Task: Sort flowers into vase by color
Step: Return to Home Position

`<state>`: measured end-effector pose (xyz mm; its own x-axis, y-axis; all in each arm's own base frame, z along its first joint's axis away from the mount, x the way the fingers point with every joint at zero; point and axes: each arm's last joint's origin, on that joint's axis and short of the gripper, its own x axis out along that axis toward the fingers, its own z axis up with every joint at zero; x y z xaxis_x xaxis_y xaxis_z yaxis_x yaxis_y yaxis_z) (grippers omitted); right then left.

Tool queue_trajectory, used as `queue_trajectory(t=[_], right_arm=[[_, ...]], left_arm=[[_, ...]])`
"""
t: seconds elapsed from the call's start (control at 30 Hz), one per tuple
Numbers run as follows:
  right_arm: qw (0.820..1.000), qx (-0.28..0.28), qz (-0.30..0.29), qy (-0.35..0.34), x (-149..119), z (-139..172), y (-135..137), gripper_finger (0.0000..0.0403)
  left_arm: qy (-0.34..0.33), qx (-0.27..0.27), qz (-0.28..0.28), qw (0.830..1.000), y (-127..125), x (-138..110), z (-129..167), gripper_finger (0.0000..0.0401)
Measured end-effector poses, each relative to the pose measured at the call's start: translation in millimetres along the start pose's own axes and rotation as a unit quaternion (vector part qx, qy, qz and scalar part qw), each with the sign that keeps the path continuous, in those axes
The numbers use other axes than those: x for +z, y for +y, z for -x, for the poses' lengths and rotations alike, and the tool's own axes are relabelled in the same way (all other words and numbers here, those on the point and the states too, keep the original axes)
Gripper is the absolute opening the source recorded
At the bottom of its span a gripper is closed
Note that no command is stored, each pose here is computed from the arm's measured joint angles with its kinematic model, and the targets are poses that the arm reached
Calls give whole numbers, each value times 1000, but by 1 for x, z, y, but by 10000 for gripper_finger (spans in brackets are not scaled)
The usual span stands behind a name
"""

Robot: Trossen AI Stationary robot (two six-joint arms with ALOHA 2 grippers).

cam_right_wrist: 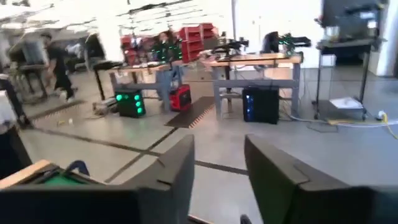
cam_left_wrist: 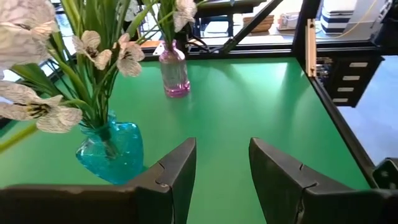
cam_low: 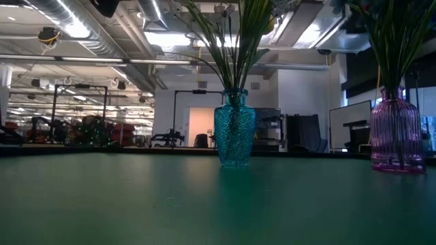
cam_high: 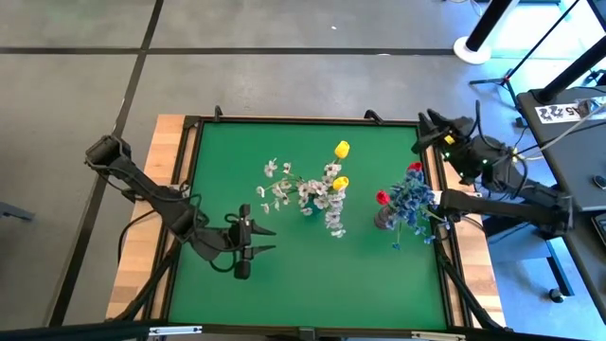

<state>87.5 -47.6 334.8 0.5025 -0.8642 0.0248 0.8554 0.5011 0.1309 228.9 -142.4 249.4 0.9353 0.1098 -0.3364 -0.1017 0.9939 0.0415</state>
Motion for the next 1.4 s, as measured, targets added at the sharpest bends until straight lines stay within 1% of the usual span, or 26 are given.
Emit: queue_trajectory(t=[0.03,0.23,0.3,0.37,0.43,0.67,0.73,0.9,1.1,1.2,1.4], right_arm=[[1000,-3,-5,2,-8,1,-2,127],[999,-14,19,46,-63,-2,-6,64],[998,-16,27,59,-76,-3,-7,44],[997,-17,17,68,-88,-3,-8,24],[997,-4,8,77,-98,-2,-9,8],[994,54,-9,94,-125,4,-14,9],[992,88,-13,93,-129,8,-13,4],[981,176,8,77,-137,19,-7,5],[965,251,17,77,-148,31,-2,3],[961,266,15,76,-153,34,-2,4],[975,211,22,69,-154,33,-6,2]], left_arm=[[0,2,1,1000,1,0,-1,144],[-6,5,9,1000,3,2,-3,144],[-8,5,11,1000,3,3,-2,144],[-8,3,12,1000,2,3,-2,144],[-8,0,11,1000,1,2,-1,144],[-8,-5,19,1000,-1,2,0,144],[-8,-7,20,1000,-2,2,1,144],[-8,-10,21,1000,-3,2,2,144],[-24,-22,36,999,-4,6,2,144],[-28,-44,41,998,-6,7,2,144],[-32,-45,32,998,-6,9,2,144]])
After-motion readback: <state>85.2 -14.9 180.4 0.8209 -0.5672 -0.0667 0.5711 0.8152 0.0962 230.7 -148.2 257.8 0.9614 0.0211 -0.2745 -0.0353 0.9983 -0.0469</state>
